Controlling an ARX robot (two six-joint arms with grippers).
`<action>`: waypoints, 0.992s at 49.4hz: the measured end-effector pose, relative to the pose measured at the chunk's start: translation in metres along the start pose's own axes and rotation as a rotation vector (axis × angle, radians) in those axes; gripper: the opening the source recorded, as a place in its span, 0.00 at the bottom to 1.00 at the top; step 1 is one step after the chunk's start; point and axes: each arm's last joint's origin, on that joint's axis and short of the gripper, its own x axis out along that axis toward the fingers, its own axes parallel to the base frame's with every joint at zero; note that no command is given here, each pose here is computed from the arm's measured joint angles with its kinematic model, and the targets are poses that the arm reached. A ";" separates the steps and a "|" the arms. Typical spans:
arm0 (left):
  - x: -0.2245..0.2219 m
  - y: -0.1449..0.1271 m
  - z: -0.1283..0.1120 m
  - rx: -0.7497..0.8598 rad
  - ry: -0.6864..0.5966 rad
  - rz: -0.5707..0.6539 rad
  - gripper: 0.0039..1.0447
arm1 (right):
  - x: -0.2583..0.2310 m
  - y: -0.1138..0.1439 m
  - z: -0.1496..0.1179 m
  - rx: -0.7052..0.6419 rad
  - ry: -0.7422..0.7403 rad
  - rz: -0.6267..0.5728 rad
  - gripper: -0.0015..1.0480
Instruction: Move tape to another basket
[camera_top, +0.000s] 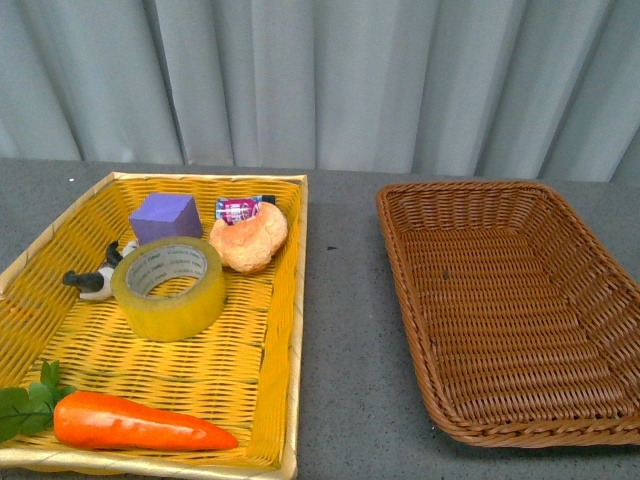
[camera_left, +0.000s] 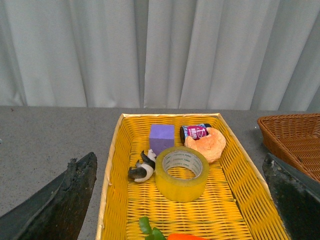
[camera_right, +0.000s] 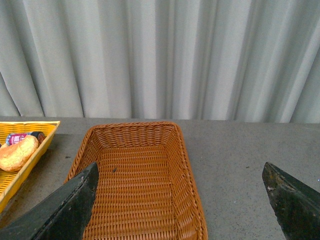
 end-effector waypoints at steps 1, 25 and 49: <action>0.000 0.000 0.000 0.000 0.000 0.000 0.94 | 0.000 0.000 0.000 0.000 0.000 0.000 0.91; 0.001 0.000 -0.001 -0.021 0.040 0.025 0.94 | 0.000 0.000 0.000 0.000 0.000 0.000 0.91; 0.126 -0.008 -0.003 -0.166 0.428 -0.001 0.94 | 0.000 0.000 0.000 0.000 -0.001 0.000 0.91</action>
